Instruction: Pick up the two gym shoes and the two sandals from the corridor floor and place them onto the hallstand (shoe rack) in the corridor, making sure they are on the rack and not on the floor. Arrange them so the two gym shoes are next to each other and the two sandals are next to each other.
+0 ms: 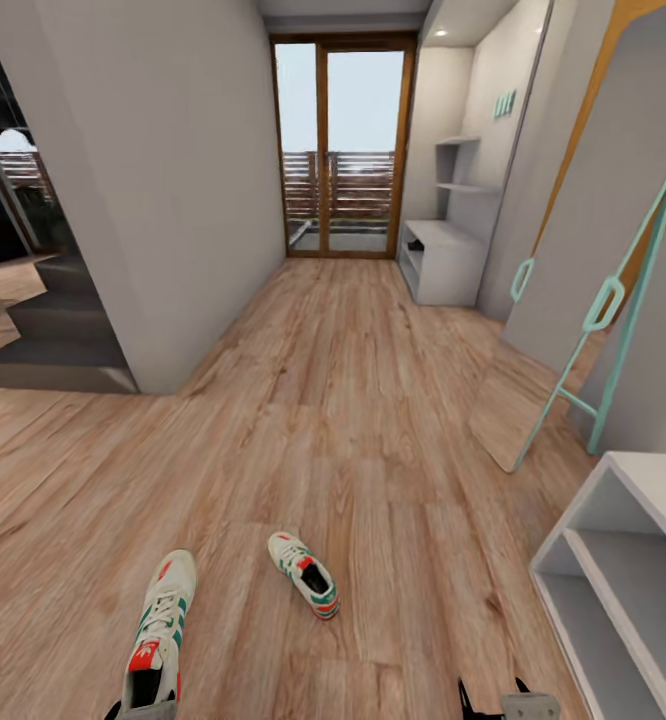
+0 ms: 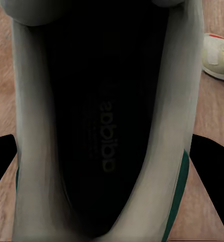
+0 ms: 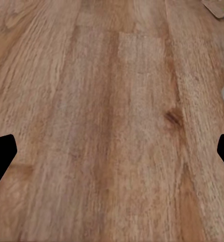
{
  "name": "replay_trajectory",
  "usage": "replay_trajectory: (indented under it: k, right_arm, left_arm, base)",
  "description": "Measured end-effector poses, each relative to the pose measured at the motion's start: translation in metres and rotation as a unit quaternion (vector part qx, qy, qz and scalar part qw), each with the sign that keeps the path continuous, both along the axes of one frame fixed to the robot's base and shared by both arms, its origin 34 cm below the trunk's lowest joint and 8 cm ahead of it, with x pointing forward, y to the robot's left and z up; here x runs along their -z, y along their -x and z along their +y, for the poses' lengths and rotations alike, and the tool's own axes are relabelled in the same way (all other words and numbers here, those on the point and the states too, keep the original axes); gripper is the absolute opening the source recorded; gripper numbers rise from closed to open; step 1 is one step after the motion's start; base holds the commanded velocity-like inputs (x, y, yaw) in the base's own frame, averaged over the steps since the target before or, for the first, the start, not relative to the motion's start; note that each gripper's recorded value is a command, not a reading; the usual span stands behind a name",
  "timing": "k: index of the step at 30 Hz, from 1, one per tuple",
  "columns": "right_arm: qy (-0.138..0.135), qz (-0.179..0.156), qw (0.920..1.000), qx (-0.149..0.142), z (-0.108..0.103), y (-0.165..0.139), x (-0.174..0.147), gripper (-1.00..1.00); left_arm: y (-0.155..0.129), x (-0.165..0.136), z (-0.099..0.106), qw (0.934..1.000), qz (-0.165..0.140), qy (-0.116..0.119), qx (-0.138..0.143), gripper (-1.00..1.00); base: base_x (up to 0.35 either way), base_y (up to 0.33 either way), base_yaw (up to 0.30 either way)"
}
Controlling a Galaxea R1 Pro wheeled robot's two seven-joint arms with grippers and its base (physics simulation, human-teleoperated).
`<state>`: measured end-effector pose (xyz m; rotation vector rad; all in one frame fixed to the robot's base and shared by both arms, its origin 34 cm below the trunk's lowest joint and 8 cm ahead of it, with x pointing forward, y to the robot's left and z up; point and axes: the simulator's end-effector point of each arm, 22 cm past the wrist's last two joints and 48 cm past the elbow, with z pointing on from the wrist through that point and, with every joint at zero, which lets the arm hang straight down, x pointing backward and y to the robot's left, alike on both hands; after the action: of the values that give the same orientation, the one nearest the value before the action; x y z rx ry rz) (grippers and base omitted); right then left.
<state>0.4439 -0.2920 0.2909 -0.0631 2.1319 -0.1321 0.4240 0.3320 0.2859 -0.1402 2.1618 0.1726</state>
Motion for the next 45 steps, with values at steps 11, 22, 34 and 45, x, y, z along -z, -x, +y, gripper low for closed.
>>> replay_trajectory:
  k: [11, 22, 34, 45]
  right_arm:
    - [0.000, 0.000, 1.0000, 0.000, 0.000, 0.000, 0.000, 1.00]
    - [0.000, -0.001, 1.0000, 0.001, 0.000, 0.000, 0.000, 1.00]
    - [0.000, -0.001, 1.0000, 0.001, -0.001, 0.000, 0.000, 1.00]
    - [0.024, -0.007, 0.9993, -0.026, 0.004, -0.053, -0.032, 1.00]
  left_arm:
    - [0.000, 0.000, 0.000, 1.0000, 0.000, 0.000, -0.001, -1.00]
    - [0.000, 0.000, 0.002, 1.0000, 0.000, 0.000, -0.003, -1.00]
    - [0.001, 0.000, 0.004, 1.0000, 0.001, -0.002, -0.003, -1.00]
    - [-0.086, -0.023, 0.000, 0.9999, -0.008, 0.012, 0.008, -1.00]
  base:
    - [-0.149, -0.153, 0.276]
    - [-0.009, -0.007, 0.117]
    - [0.000, 0.000, 0.001]
    - [0.000, 0.000, 0.000]
